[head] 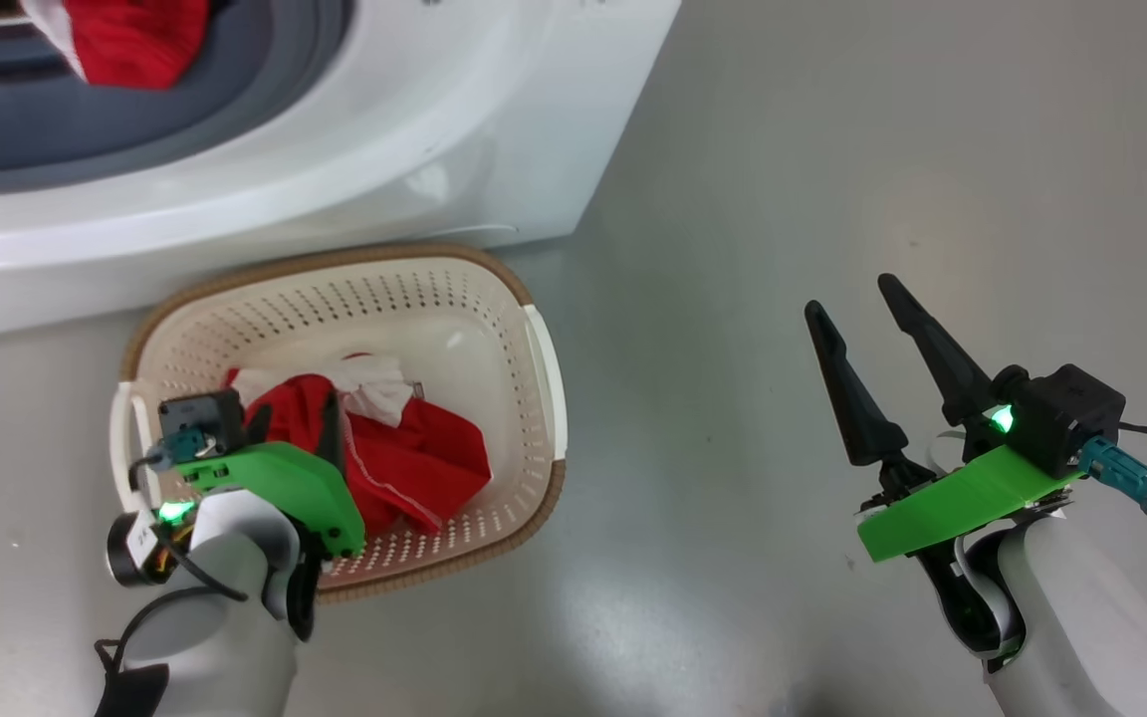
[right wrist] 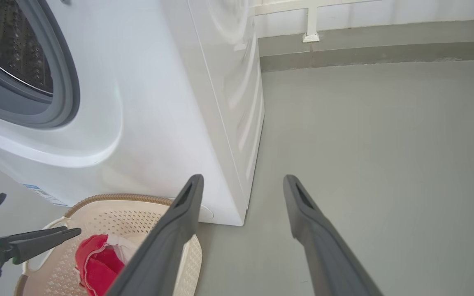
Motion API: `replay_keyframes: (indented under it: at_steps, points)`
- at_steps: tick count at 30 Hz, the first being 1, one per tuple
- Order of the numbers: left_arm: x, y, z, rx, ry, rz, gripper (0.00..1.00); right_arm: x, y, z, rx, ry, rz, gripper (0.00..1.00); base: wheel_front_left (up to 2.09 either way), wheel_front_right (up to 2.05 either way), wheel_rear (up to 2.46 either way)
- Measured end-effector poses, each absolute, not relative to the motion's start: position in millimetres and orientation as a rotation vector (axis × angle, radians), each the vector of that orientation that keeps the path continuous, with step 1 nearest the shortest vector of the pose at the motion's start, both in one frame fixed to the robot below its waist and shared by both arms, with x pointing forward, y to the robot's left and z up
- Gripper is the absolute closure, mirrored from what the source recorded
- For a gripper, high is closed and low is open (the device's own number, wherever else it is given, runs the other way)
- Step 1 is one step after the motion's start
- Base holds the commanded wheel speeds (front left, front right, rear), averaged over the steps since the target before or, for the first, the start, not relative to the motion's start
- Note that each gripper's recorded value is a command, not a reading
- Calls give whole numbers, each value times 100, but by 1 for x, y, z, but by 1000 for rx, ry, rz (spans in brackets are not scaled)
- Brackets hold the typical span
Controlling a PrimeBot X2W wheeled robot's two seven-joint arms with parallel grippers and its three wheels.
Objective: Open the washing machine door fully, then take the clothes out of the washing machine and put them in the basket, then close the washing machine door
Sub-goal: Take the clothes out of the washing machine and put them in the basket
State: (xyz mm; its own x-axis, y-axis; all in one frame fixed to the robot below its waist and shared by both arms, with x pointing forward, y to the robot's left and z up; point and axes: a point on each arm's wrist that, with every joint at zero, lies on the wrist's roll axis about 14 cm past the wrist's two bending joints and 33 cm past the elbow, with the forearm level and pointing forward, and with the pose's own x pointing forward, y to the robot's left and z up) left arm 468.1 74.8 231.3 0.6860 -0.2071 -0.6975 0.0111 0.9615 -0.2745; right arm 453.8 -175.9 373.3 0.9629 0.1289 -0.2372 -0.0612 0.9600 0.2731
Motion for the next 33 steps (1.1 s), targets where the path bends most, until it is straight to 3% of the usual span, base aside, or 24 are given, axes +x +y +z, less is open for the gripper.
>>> replay_keyframes:
  at_steps: [12,33]
  points:
    - [484,84,310,-307,528,-128,0,447,-174,409,261,176,107,0,0,0,0]
    - [452,138,458,-256,66,-55,0,418,-195,491,220,-39,50,0,0,0,0]
